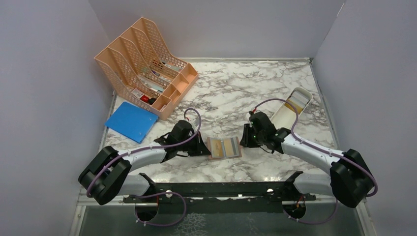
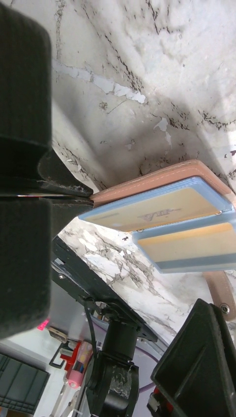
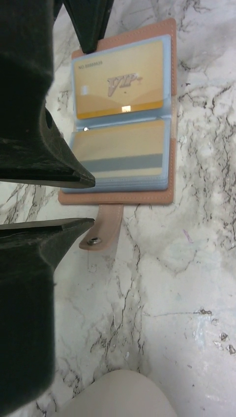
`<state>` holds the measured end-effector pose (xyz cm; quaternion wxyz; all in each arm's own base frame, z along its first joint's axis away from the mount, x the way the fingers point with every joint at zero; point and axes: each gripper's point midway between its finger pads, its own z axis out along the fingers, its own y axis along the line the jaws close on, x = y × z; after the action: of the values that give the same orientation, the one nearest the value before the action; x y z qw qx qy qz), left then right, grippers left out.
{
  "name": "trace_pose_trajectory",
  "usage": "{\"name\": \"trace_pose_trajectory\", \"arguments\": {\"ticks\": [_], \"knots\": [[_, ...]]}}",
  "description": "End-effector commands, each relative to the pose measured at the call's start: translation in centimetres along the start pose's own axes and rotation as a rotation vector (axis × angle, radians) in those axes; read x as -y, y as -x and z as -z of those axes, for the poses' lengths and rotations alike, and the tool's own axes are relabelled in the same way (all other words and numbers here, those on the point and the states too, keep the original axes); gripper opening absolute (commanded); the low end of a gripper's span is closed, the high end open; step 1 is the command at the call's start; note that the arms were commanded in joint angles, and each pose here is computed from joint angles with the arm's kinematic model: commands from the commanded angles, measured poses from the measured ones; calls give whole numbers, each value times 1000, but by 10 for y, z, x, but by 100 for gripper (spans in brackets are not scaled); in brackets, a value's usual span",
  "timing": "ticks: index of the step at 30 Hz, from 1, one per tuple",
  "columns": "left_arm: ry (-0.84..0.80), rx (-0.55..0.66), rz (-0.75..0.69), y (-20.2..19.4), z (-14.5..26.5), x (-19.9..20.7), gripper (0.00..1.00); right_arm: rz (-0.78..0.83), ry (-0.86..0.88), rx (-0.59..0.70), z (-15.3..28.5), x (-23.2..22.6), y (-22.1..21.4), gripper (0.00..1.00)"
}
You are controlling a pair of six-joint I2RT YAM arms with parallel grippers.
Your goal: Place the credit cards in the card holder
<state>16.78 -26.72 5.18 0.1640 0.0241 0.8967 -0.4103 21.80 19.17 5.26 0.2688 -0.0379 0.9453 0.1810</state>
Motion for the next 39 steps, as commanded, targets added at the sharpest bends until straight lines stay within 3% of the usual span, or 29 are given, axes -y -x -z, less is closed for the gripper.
{"name": "trace_pose_trajectory", "arguments": {"ticks": [1,14,27,30,33,39], "knots": [[14,19,-20,1,4,-2,0,15,-55,26,-7,12,7,36],[24,24,-21,2,5,-3,0,44,-128,17,-9,26,10,51],[25,38,-15,3,8,-2,0,36,-142,-7,-14,30,8,58],[23,41,-15,3,9,-1,0,36,-59,2,-15,16,9,49],[14,46,-16,5,9,2,0,27,17,-3,-15,3,7,28],[-87,51,-41,13,11,28,19,11,88,-23,-17,-8,-1,3]]}}
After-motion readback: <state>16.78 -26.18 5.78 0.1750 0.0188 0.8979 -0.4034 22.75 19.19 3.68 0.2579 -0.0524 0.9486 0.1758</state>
